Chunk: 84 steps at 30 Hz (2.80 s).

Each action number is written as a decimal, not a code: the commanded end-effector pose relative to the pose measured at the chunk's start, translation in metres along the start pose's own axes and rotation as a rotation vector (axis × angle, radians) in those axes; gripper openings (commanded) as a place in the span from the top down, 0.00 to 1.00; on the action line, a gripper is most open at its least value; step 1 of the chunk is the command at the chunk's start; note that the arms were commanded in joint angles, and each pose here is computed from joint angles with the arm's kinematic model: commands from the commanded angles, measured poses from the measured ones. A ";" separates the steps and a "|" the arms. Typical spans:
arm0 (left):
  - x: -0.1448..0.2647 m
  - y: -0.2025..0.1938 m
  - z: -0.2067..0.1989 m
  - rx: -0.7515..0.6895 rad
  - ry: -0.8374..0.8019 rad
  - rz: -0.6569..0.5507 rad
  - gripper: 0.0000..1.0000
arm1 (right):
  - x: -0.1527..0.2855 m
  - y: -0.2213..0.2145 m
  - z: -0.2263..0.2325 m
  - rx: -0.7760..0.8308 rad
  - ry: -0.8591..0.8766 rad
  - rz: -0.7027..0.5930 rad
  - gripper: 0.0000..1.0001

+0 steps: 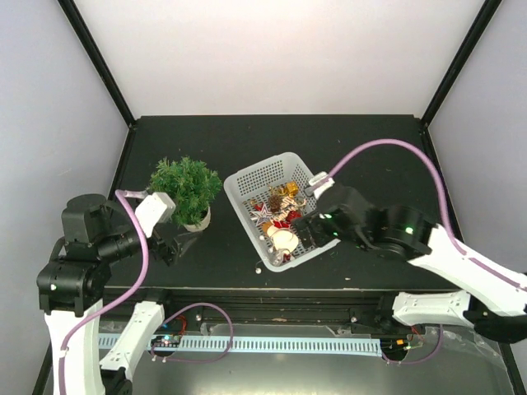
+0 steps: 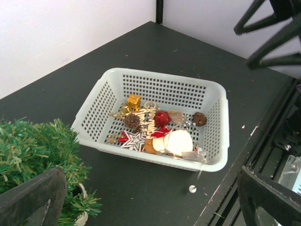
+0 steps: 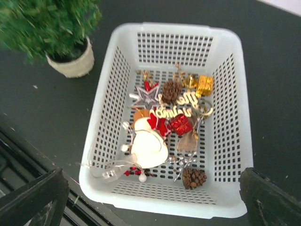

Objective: Decorate the small christmas tree

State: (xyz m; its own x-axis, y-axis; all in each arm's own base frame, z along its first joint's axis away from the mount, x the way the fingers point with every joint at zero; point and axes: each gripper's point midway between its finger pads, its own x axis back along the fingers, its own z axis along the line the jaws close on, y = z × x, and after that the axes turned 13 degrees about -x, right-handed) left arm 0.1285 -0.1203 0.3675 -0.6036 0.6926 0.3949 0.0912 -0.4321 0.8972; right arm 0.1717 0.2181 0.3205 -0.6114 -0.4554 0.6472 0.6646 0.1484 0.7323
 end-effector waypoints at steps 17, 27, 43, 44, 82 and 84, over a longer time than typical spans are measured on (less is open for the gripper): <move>-0.033 -0.016 0.036 0.129 -0.013 0.083 0.01 | -0.168 -0.013 -0.023 -0.308 0.038 0.275 0.08; -0.048 -0.030 0.041 0.151 -0.034 0.097 0.01 | -0.180 -0.071 -0.076 -0.536 -0.053 0.275 0.14; -0.046 -0.037 0.057 0.143 0.059 0.141 0.01 | -0.122 -0.132 -0.161 -0.820 -0.442 0.188 0.14; -0.047 -0.038 0.060 0.145 0.062 0.146 0.01 | -0.119 -0.135 -0.158 -0.835 -0.419 0.180 0.14; -0.030 -0.006 0.136 0.040 0.383 0.117 0.01 | -0.208 -0.022 -0.198 -0.790 -0.487 0.070 0.12; -0.025 -0.005 0.147 0.023 0.443 0.117 0.01 | -0.204 -0.017 -0.194 -0.790 -0.464 0.058 0.12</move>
State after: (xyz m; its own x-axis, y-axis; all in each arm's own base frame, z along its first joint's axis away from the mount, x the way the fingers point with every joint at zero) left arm 0.2479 -0.0718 0.3461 -0.7614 0.4352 0.4805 0.2643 -0.4684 0.8430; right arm 0.3682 0.1476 0.1201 -0.5206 -0.0643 0.8514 0.7342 -0.5427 0.4080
